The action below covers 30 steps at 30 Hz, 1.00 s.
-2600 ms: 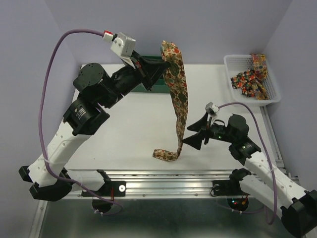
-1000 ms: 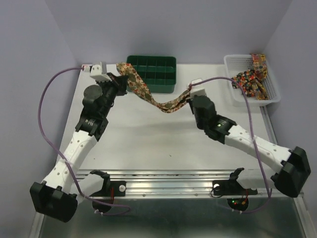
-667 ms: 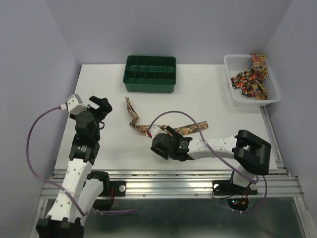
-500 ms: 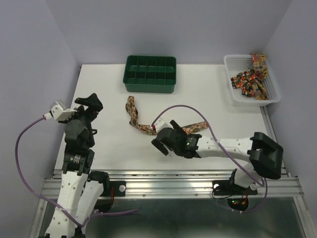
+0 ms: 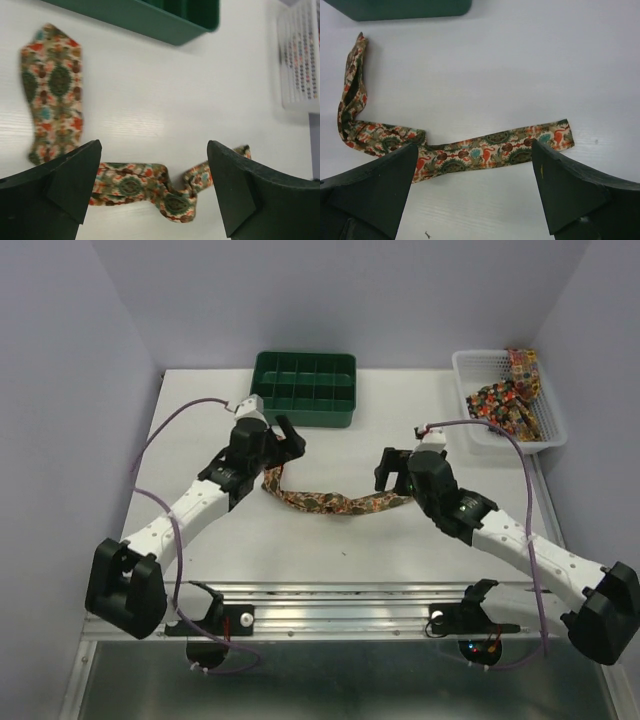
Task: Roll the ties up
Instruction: Flatten the tie
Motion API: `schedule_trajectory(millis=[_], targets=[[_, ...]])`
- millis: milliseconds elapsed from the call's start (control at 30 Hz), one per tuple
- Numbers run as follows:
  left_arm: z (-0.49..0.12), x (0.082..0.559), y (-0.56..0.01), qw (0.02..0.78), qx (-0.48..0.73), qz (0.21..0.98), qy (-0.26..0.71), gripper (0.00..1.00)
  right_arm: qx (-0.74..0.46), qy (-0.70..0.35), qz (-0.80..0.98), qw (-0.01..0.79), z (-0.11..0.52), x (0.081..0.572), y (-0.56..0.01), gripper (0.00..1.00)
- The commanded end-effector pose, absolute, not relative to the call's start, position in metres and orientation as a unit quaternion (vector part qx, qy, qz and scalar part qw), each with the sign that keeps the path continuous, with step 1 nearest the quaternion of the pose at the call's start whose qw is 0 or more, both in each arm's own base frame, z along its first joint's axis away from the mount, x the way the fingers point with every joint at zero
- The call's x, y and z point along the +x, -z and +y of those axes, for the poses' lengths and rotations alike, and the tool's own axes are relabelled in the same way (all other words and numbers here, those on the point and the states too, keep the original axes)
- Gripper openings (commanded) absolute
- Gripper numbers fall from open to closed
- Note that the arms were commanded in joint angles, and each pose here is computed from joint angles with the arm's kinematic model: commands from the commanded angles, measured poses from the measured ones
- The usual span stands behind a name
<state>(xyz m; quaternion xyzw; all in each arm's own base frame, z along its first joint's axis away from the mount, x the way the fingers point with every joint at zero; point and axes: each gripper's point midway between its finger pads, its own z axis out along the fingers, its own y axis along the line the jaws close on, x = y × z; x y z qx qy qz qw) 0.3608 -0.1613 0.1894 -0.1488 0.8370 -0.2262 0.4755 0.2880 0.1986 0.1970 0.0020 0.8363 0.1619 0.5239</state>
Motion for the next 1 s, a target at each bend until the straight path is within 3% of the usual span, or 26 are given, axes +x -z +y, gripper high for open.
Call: schedule_trajectory(millis=[0,267,433,700,967], targets=[[-0.220,0.375,-0.213,0.479,-0.083,0.830,0.273,0.99,0.035,-0.210,0.866,0.453,0.215,0.295,-0.157,1.00],[-0.234,0.391,-0.137,0.410,-0.098,0.884,0.205,0.99,0.075,-0.224,0.900,0.366,0.228,0.334,-0.098,1.00],[-0.209,0.377,-0.093,0.377,-0.133,0.905,0.143,0.99,0.101,-0.197,0.923,0.314,0.213,0.325,-0.052,1.00],[-0.124,0.343,-0.049,0.347,-0.223,0.909,0.060,0.99,0.143,-0.153,0.928,0.308,0.182,0.310,-0.035,1.00],[-0.038,0.306,-0.054,0.352,-0.360,0.864,0.001,0.99,0.189,-0.111,0.919,0.328,0.152,0.304,-0.040,1.00]])
